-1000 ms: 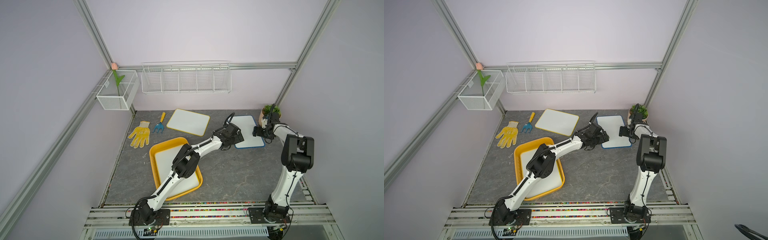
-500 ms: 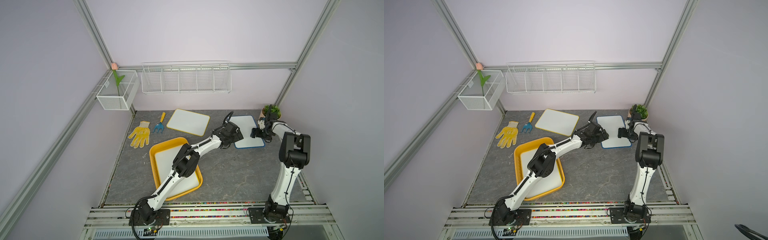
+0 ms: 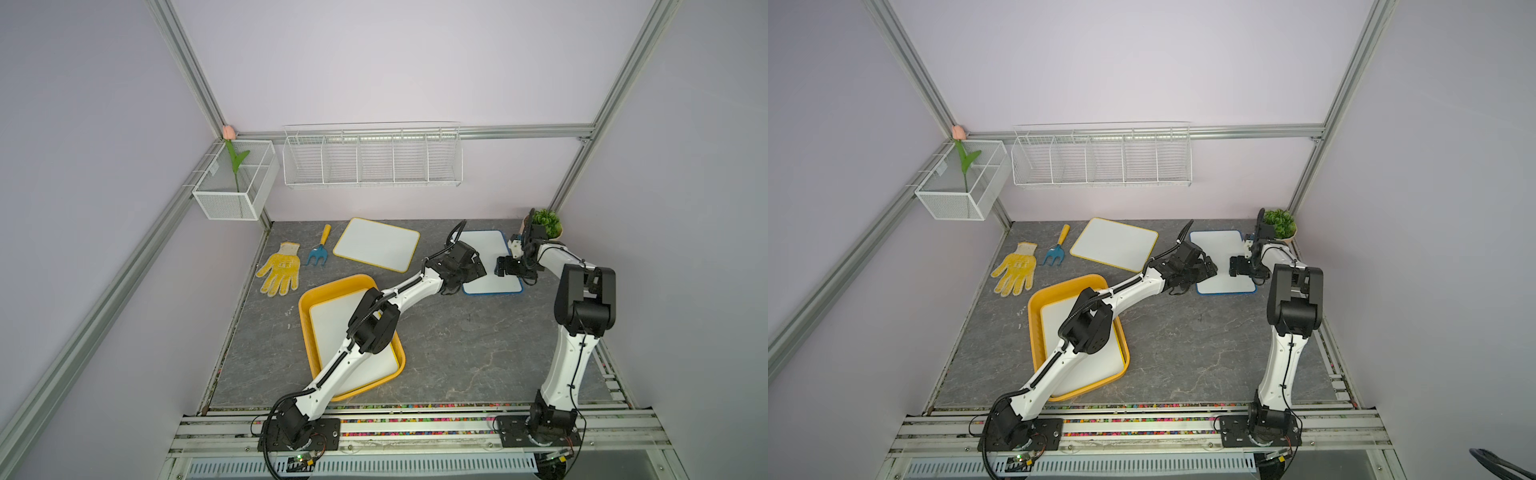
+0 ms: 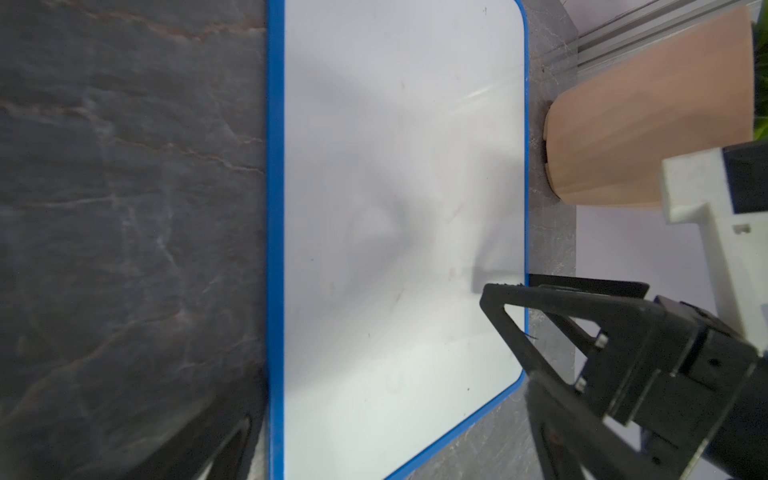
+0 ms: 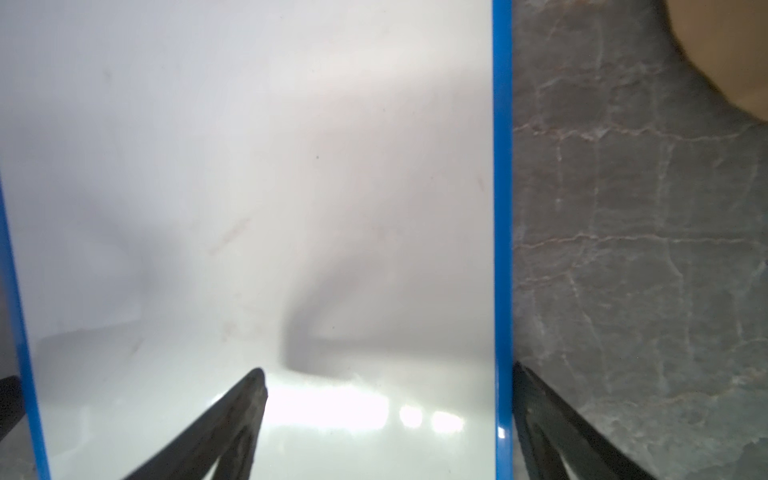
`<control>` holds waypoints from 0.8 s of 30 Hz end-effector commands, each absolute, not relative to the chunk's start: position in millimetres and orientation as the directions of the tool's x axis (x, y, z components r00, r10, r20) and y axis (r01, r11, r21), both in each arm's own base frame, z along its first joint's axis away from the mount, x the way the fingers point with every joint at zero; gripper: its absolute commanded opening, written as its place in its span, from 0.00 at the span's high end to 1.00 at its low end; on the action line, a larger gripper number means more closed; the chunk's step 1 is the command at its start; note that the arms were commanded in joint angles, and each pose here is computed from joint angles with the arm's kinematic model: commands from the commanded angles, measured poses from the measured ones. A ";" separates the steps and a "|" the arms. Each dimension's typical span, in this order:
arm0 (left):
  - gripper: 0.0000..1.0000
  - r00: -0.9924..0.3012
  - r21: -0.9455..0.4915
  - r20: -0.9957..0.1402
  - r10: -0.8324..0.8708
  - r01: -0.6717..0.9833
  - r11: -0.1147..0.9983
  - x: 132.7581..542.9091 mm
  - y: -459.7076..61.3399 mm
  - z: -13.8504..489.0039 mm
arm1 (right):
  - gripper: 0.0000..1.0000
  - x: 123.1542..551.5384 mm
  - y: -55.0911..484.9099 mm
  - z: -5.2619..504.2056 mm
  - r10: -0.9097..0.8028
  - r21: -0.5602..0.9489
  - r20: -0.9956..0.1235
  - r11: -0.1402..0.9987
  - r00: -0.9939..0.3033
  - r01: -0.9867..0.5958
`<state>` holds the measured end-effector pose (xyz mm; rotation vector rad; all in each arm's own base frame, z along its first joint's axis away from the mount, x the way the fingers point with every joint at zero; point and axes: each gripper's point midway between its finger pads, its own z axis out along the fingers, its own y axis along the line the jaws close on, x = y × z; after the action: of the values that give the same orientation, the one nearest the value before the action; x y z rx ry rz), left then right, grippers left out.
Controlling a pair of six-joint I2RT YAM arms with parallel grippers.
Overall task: Put the whiteboard into the storage box
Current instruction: Move the whiteboard to the center of the board.
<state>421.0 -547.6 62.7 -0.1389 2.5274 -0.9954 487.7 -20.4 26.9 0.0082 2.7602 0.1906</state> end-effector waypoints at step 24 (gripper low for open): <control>0.01 -0.967 -0.525 -0.239 -0.090 0.051 0.850 359.3 -481.5 17.1 | 0.08 409.1 48.9 42.1 0.201 0.255 -0.204 0.956 -0.958 0.146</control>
<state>391.6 -497.0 55.5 -0.0655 2.6194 -0.8750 428.1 25.9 31.4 0.2332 2.8627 0.2686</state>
